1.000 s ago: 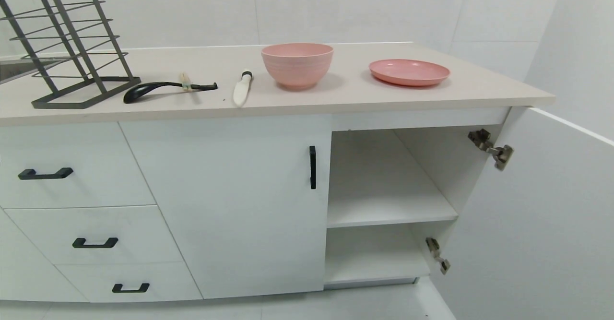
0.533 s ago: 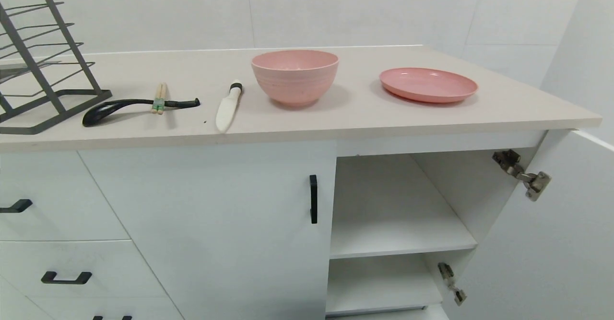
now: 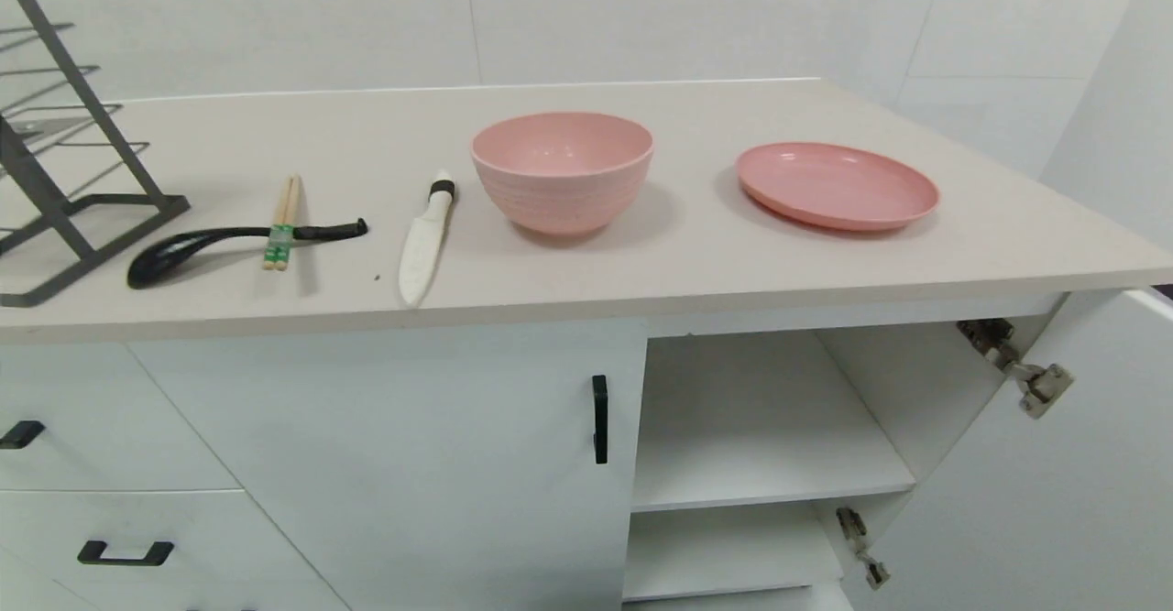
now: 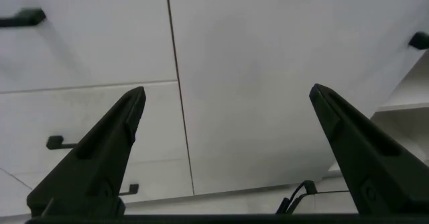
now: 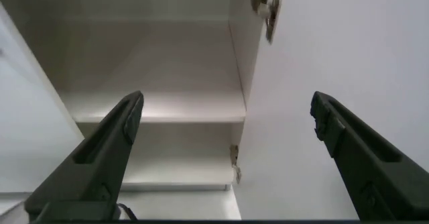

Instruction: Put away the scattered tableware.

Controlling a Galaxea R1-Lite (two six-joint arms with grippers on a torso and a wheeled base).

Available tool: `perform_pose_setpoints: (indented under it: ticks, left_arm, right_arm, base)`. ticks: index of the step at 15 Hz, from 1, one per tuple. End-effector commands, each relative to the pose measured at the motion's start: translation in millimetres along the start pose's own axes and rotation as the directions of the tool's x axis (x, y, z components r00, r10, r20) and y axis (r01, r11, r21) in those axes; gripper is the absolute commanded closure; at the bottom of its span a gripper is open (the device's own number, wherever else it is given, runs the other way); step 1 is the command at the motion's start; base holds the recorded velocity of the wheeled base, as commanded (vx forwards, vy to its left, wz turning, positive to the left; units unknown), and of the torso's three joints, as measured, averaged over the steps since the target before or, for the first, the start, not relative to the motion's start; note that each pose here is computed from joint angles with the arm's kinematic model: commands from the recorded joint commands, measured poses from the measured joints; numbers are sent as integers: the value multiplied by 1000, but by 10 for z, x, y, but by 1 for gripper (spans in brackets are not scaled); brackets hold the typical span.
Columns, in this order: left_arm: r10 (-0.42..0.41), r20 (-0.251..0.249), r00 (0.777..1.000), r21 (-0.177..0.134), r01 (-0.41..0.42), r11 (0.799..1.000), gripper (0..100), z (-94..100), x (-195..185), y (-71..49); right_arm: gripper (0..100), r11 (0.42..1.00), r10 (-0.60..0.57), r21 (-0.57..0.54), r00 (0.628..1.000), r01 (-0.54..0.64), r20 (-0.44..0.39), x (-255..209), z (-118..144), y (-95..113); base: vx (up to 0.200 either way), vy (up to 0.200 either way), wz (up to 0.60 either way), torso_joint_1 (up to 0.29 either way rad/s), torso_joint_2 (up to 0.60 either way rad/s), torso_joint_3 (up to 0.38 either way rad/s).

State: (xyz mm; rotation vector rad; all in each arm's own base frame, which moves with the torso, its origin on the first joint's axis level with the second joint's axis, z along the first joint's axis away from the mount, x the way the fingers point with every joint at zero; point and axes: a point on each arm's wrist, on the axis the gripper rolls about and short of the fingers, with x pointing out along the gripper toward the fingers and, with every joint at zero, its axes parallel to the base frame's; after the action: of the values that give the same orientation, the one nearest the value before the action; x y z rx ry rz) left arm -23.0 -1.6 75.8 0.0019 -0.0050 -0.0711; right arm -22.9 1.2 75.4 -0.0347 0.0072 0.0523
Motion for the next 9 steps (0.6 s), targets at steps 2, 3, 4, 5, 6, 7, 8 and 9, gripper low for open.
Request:
perform_pose_setpoints:
  ticks: [2, 3, 4, 5, 6, 7, 8, 9]
  left_arm:
    - [0, -2, 1000, 0, 0, 1000, 0, 0, 1, 0]
    - [-1, -2, 1000, 1, 1, 1000, 0, 0, 1, 0]
    - [-1, -2, 1000, 1, 1, 1000, 0, 0, 1, 0]
    - [0, -2, 1000, 3, 0, 1000, 0, 0, 1, 0]
    - [0, -2, 1000, 3, 0, 1000, 0, 0, 1, 0]
    - [0, -2, 1000, 3, 0, 1000, 0, 0, 1, 0]
    - [0, -2, 1000, 3, 0, 1000, 0, 0, 1, 0]
    - [0, -2, 1000, 3, 0, 1000, 0, 0, 1, 0]
  right_arm:
    - [0, 1000, 0, 1, 1000, 0, 0, 0, 0, 0]
    - [0, 1000, 0, 1, 1000, 0, 0, 0, 0, 0]
    - [0, 1000, 0, 6, 1000, 0, 0, 0, 0, 0]
    - [0, 1000, -2, 13, 1000, 2, 0, 0, 0, 0]
    - [0, 1000, -2, 13, 1000, 2, 0, 0, 0, 0]
    - [0, 1000, -2, 13, 1000, 2, 0, 0, 0, 0]
    - [0, 1000, -2, 13, 1000, 2, 0, 0, 0, 0]
    - [0, 1000, -2, 13, 1000, 2, 0, 0, 0, 0]
  base:
    - [0, 0, 0, 178, -689, -183]
    - [0, 0, 0, 217, -574, -227]
    - [0, 0, 0, 242, -515, -222]
    - [0, 0, 0, 246, -486, -207]
    - [0, 0, 0, 198, -466, -222]
    - [0, 0, 0, 85, -481, -217]
    - [0, 0, 0, 51, -481, -222]
    - [0, 0, 0, 159, -481, -217]
